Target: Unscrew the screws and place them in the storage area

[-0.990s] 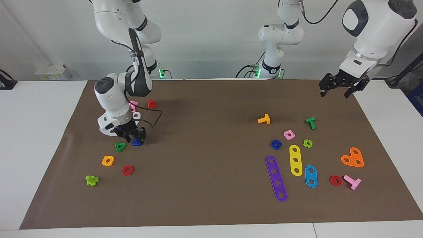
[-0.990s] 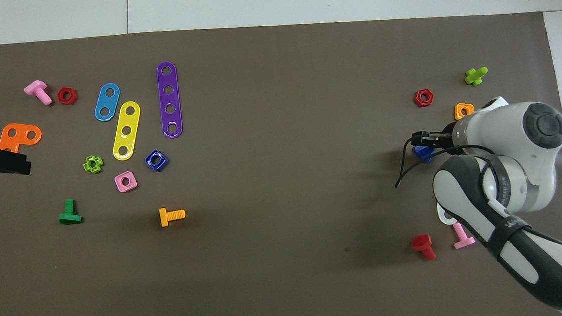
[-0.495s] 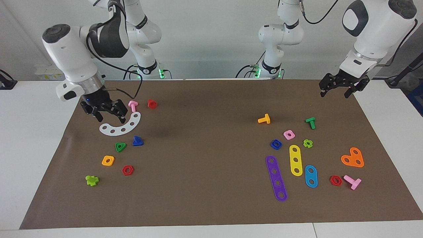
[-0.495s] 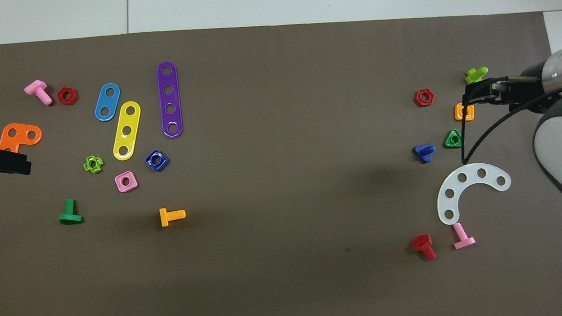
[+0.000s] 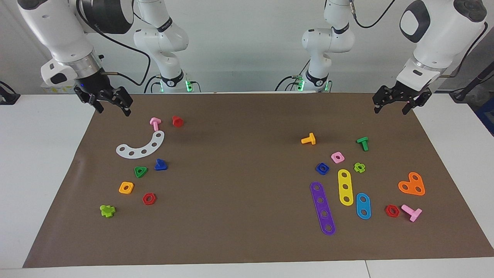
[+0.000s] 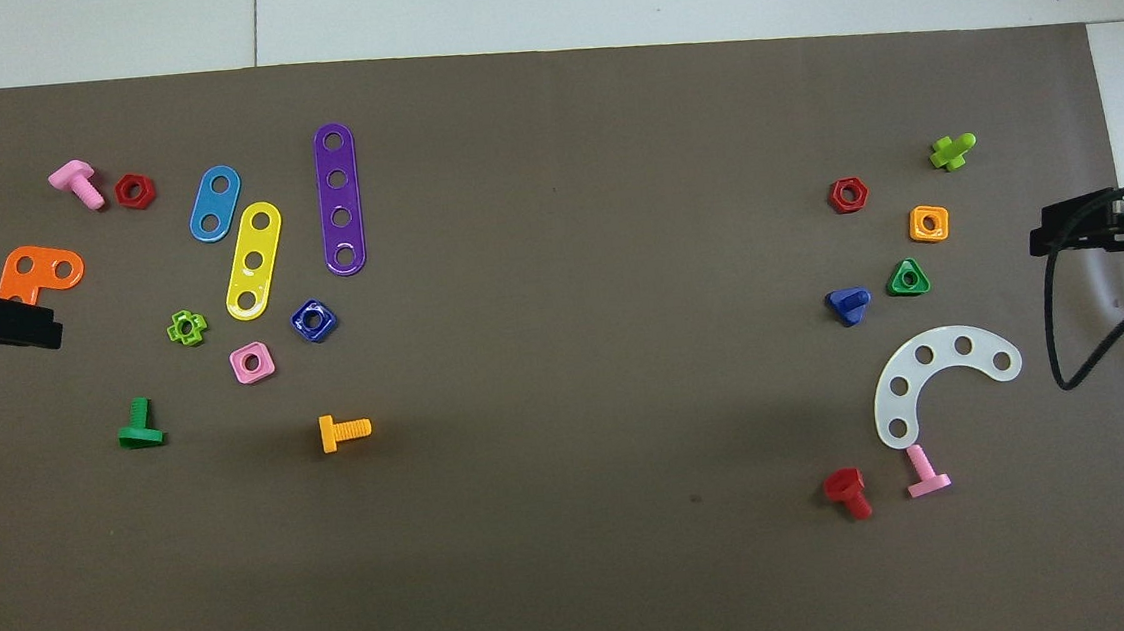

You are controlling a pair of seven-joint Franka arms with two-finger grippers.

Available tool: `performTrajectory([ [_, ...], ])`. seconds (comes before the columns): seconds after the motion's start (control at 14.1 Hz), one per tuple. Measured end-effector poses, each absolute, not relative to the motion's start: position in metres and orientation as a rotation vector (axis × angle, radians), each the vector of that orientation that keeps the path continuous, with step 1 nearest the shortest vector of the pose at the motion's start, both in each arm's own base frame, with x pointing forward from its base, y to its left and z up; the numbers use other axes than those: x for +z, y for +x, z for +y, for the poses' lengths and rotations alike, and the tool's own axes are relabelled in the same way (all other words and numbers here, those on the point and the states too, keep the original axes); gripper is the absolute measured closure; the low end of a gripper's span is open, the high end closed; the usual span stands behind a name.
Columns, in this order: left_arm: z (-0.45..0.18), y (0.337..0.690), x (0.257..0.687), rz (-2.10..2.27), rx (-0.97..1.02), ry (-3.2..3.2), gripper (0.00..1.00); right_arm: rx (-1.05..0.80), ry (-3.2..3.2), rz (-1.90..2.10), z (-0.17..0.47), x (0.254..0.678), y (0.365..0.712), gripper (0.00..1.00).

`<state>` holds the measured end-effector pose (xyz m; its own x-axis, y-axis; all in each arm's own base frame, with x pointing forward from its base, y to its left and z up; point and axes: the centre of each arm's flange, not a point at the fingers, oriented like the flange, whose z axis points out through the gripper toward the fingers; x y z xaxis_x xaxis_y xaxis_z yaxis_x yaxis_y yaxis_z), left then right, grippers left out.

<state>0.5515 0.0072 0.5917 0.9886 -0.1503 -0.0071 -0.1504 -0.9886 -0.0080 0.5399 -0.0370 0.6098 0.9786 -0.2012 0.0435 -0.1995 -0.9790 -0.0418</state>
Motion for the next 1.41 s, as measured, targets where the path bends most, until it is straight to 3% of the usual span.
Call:
performTrajectory([
  [0.28, 0.007, 0.551, 0.592, 0.236, 0.01, -3.124, 0.0, -0.063, -3.092, 0.286, -0.028, 0.633, 0.531, 0.0],
  [1.41, 0.007, 0.551, 0.592, 0.236, 0.01, -3.124, 0.0, -0.018, -3.123, 0.238, -0.023, 0.64, 0.528, 0.0],
])
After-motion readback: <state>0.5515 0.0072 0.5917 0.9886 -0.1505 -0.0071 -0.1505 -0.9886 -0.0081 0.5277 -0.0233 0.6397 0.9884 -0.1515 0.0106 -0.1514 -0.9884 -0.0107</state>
